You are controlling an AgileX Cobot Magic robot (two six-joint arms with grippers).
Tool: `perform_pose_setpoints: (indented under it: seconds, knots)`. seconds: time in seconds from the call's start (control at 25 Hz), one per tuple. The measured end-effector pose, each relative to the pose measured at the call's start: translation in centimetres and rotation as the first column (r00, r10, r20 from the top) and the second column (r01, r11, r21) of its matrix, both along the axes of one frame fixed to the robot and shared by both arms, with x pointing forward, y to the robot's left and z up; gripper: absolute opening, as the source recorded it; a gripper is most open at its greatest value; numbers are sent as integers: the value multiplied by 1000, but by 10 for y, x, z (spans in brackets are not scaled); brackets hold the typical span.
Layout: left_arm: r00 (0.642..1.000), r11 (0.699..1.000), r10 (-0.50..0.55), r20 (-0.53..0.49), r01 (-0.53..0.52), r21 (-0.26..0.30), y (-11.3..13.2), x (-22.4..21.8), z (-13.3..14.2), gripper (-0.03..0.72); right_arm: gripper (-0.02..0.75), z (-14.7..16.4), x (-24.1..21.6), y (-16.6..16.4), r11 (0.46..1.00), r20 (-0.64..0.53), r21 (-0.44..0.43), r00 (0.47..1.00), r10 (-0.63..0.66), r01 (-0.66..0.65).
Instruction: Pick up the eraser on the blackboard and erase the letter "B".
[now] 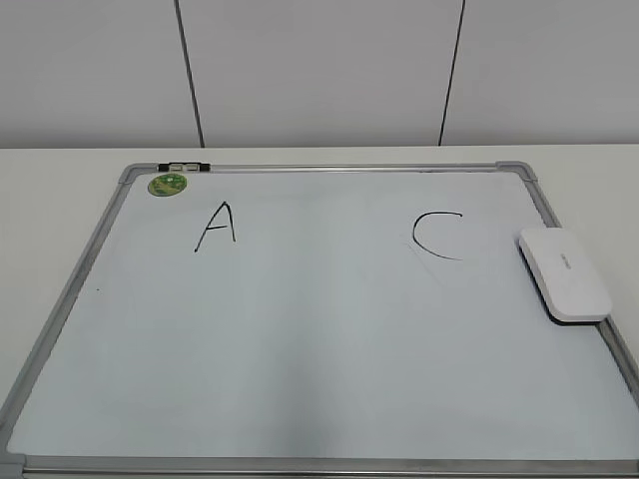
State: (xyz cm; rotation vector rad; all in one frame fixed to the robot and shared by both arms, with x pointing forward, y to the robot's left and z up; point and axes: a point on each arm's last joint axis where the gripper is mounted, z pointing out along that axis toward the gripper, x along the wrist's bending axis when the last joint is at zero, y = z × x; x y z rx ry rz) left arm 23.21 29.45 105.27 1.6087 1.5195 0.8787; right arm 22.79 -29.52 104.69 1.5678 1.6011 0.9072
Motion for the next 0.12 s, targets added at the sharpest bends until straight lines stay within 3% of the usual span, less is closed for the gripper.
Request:
perform_pose_setpoints:
  seconds: [0.12]
  knots:
    - [1000, 1000, 0, 0, 0, 0, 0, 0, 0, 241, 586, 0, 0, 0, 1000, 0, 0, 1000, 0, 0]
